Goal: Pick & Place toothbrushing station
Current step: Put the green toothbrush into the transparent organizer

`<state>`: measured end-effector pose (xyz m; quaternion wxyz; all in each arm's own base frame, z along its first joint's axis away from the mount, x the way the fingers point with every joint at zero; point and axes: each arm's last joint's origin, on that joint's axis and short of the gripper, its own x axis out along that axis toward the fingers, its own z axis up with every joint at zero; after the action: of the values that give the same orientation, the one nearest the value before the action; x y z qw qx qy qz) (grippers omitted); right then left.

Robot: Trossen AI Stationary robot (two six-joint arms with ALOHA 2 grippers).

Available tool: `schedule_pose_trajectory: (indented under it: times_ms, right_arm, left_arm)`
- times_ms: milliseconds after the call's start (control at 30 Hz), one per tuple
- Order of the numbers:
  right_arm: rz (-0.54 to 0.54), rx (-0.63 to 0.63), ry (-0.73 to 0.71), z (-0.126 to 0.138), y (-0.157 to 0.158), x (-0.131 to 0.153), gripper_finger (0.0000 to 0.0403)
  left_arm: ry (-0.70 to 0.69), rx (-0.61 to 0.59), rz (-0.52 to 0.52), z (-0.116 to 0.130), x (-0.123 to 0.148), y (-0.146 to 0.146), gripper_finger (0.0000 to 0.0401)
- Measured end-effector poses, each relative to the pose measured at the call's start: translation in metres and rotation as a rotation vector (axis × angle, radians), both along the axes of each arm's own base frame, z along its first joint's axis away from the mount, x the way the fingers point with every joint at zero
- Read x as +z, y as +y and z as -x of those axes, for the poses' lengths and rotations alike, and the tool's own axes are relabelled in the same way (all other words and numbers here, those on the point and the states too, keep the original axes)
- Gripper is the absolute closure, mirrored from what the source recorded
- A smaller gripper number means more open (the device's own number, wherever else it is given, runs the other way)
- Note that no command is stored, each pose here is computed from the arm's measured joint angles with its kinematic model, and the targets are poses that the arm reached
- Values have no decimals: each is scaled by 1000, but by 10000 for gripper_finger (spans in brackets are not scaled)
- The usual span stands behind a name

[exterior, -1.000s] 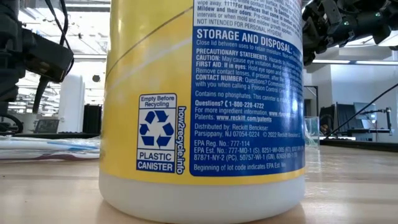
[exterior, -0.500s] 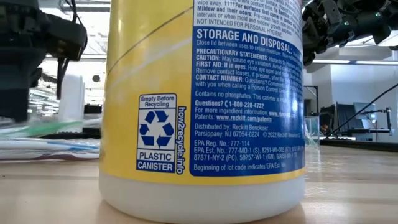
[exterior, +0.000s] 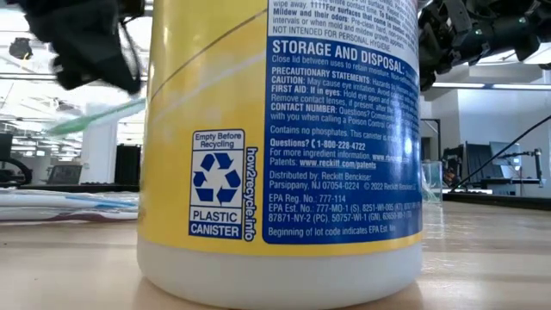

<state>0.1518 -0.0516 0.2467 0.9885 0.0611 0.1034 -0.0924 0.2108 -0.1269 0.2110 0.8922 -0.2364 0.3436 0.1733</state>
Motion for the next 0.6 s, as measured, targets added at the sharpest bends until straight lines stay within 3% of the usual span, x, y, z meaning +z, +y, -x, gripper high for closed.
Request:
schedule_pose_trajectory:
  times_ms: [600]
  right_arm:
    - [21, 117, -122, -7, 17, 12, 265]
  left_arm:
    - [-343, -69, -256, -52, 37, 49, 401]
